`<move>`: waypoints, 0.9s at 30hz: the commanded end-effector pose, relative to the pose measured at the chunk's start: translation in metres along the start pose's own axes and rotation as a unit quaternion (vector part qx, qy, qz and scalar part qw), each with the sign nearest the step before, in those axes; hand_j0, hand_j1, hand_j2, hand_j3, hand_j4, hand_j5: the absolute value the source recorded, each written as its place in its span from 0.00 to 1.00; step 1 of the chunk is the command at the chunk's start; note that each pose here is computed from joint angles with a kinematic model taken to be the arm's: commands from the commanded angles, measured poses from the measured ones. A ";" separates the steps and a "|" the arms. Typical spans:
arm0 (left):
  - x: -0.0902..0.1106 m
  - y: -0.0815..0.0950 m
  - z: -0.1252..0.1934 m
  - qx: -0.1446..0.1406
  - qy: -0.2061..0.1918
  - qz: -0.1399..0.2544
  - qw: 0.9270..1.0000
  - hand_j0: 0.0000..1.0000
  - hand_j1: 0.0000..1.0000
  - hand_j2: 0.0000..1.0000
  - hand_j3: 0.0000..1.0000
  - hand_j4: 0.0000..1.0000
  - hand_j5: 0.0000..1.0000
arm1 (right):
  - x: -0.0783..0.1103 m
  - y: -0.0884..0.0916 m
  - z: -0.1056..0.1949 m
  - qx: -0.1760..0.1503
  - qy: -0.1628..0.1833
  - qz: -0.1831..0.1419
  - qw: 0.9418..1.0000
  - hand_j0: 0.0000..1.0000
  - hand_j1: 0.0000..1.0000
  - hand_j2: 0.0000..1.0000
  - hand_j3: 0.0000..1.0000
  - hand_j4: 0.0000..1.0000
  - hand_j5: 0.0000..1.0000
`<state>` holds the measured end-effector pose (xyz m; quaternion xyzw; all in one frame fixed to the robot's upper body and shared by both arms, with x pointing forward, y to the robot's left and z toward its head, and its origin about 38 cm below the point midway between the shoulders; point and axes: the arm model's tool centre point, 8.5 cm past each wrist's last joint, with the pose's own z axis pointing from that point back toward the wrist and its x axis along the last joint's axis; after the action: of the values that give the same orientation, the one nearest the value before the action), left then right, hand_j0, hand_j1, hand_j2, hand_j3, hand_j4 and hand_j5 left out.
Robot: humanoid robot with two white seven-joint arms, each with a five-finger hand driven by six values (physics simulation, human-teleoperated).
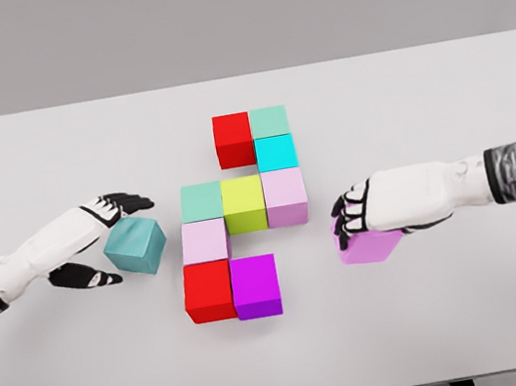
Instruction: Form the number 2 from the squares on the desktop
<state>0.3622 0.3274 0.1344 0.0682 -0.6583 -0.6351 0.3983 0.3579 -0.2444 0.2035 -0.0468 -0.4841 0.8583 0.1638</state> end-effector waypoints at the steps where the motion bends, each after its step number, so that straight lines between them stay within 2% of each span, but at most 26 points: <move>1: 0.001 -0.001 -0.002 -0.001 -0.002 0.000 1.000 0.97 0.97 0.97 0.97 0.97 0.97 | 0.004 -0.001 -0.008 -0.006 -0.011 -0.004 1.000 0.58 0.58 0.58 0.58 0.58 0.58; 10: 0.002 -0.008 -0.006 -0.022 -0.004 -0.017 1.000 0.70 0.70 0.70 0.70 0.70 0.70 | 0.010 -0.001 -0.021 -0.011 -0.028 -0.006 1.000 0.58 0.58 0.58 0.58 0.58 0.58; 11: 0.002 -0.008 -0.006 -0.023 -0.004 -0.018 1.000 0.67 0.67 0.67 0.67 0.67 0.67 | 0.010 -0.001 -0.021 -0.011 -0.028 -0.006 1.000 0.61 0.61 0.61 0.61 0.61 0.61; 13: 0.002 -0.009 -0.005 -0.027 -0.004 -0.018 0.999 0.63 0.63 0.63 0.63 0.63 0.63 | 0.009 -0.001 -0.019 -0.011 -0.026 -0.007 1.000 0.79 0.79 0.79 0.79 0.79 0.79; 14: 0.002 -0.009 -0.005 -0.029 -0.004 -0.018 0.999 0.61 0.61 0.61 0.61 0.61 0.61 | 0.009 -0.001 -0.019 -0.011 -0.025 -0.007 1.000 0.84 0.84 0.84 0.84 0.84 0.84; 19: 0.000 -0.005 -0.005 -0.027 -0.002 -0.022 0.999 0.61 0.61 0.61 0.61 0.61 0.61 | 0.008 -0.002 -0.017 -0.017 -0.023 -0.006 1.000 0.92 0.92 0.92 0.92 0.92 0.92; 27: -0.005 0.011 -0.009 -0.017 0.002 -0.036 0.999 0.62 0.62 0.62 0.62 0.62 0.62 | 0.008 -0.001 -0.017 -0.016 -0.023 -0.007 1.000 0.96 0.96 0.96 0.96 0.96 0.96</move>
<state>0.3760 0.3237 0.1428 0.0871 -0.6441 -0.6622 0.3729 0.3546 -0.2270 0.1957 -0.0267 -0.5009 0.8509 0.1558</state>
